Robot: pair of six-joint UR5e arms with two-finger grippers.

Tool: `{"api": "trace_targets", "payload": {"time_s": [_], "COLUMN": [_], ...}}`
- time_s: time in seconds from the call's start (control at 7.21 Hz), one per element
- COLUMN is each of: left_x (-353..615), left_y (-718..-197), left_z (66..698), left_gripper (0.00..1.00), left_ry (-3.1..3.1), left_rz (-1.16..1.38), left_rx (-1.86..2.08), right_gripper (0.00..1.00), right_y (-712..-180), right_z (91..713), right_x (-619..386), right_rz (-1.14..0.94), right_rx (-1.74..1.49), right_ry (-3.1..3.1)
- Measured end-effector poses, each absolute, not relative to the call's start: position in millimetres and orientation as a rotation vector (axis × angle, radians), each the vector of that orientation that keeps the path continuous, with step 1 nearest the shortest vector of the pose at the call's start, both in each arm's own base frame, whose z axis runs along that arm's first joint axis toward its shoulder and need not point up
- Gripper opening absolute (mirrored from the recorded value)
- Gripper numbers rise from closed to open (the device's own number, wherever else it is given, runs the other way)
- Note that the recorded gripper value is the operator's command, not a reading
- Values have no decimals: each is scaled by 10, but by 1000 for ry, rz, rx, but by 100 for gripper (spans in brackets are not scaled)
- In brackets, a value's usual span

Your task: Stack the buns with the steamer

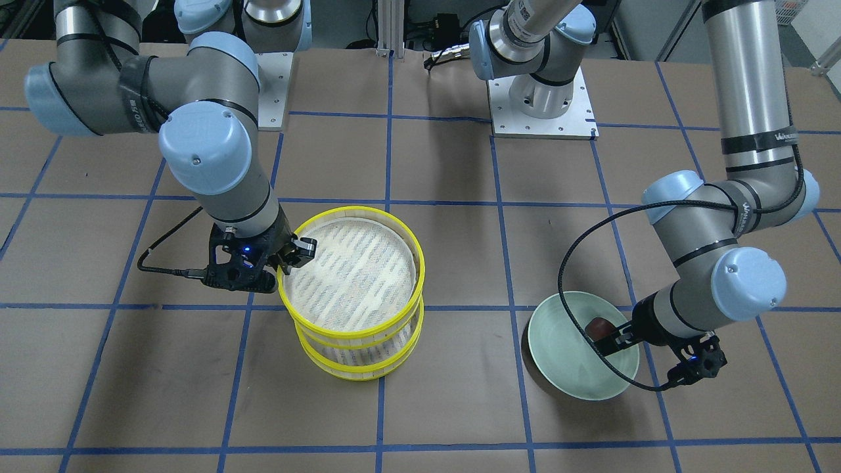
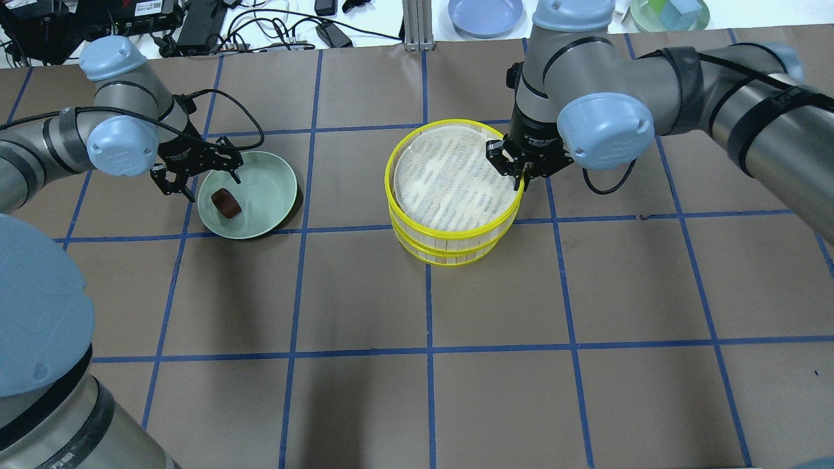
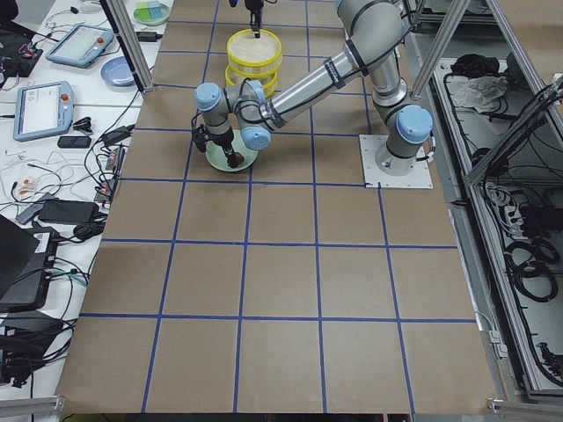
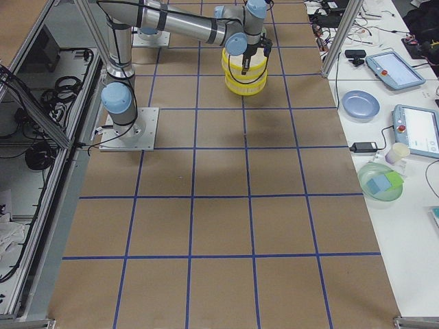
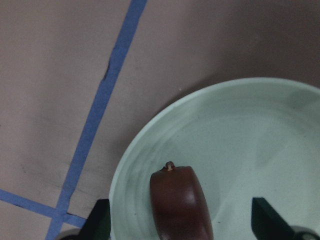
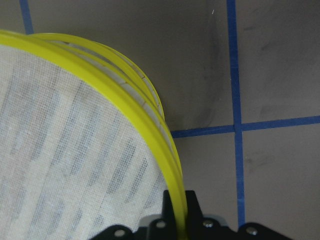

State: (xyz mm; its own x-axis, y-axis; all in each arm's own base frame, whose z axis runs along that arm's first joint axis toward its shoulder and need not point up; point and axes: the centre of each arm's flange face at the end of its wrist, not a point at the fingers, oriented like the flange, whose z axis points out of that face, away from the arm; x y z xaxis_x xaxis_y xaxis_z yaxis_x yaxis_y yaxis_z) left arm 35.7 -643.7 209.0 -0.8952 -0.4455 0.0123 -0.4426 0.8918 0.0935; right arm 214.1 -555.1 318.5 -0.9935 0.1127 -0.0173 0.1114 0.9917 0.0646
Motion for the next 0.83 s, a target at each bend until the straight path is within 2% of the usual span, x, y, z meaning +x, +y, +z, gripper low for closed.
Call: {"api": "trace_targets", "payload": {"time_s": [0.28, 0.42, 0.55, 0.69, 0.83], "left_x": [334, 325, 315, 309, 304], "left_y": [-6457, -6453, -6434, -6415, -6400], "left_z": [2041, 2002, 1959, 1914, 1882], "left_gripper": [83, 76, 63, 24, 0], "left_ry": [-2984, -2978, -2976, -2976, -2975], "left_rz": [-145, -158, -179, -202, -222], "left_rx": [774, 781, 782, 776, 771], "right_gripper": [4, 4, 4, 5, 5], "right_y": [-5555, -5582, -5620, -5662, -5684], "right_z": [3056, 2994, 2924, 2881, 2858], "right_x": [2217, 2227, 2230, 2235, 2234], "right_rz": [116, 112, 102, 77, 65], "right_rx": [203, 206, 208, 209, 211], "right_ry": [3118, 3123, 3127, 3127, 3127]}}
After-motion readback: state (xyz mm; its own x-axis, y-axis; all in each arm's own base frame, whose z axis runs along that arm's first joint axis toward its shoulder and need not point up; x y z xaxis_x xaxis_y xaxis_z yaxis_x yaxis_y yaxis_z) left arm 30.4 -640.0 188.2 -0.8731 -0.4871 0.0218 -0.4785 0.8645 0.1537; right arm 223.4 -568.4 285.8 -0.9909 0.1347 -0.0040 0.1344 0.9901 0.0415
